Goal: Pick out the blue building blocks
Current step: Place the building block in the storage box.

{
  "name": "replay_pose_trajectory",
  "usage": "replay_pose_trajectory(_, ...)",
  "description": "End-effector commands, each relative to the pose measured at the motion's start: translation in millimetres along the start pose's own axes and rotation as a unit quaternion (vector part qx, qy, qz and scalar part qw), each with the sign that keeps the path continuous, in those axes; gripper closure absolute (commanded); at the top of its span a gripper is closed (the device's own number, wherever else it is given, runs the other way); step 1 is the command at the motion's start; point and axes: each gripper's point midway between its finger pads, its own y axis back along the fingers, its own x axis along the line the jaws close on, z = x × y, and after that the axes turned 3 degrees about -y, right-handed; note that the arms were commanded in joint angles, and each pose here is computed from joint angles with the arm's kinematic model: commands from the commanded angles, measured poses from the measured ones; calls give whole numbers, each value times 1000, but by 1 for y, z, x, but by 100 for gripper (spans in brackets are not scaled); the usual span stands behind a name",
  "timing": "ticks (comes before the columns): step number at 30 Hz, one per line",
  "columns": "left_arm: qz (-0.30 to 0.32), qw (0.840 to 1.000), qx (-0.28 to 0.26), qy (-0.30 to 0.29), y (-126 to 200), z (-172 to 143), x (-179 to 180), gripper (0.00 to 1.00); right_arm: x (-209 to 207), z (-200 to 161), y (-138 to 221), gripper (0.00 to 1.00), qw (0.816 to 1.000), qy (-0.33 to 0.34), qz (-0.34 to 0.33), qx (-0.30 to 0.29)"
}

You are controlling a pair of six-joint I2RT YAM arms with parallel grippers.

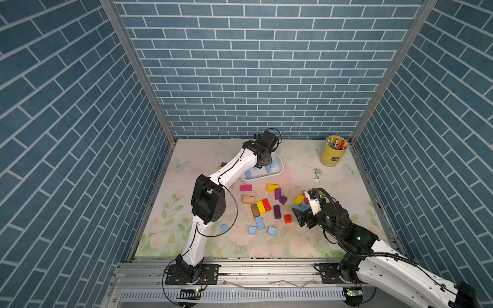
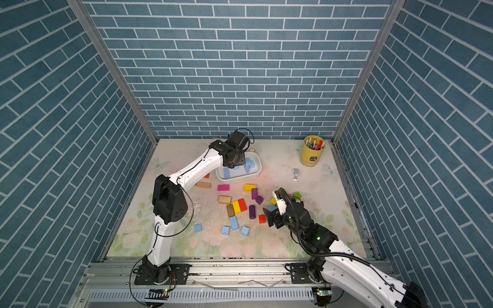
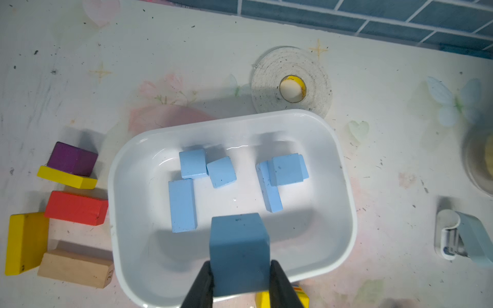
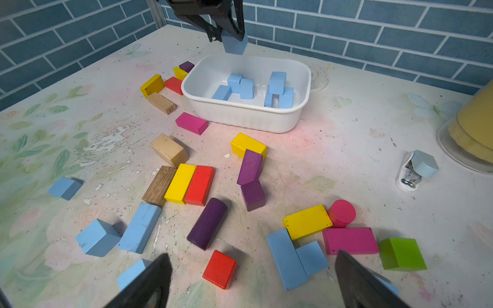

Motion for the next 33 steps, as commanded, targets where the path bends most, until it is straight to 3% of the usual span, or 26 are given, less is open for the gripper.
replay_pose_trajectory(1,7,999,31,-5,-17,0,7,85,-2,1,3,5,1000,-16,-5,0)
replay_pose_trajectory(12,-43,996,65,46,-82,3,1,79,-6,0,6,5,1000,-16,-13,-1)
replay_pose_trajectory(21,-72,994,66,57,-108,0,-11,56,-7,-1,6,5,1000,-16,-15,1)
replay_pose_trajectory(27,-76,993,68,57,-109,0,-10,39,-7,-1,7,5,1000,-16,-17,0)
replay_pose_trajectory(33,-112,991,45,55,-84,17,-22,37,-8,-2,6,5,1000,-16,-18,2)
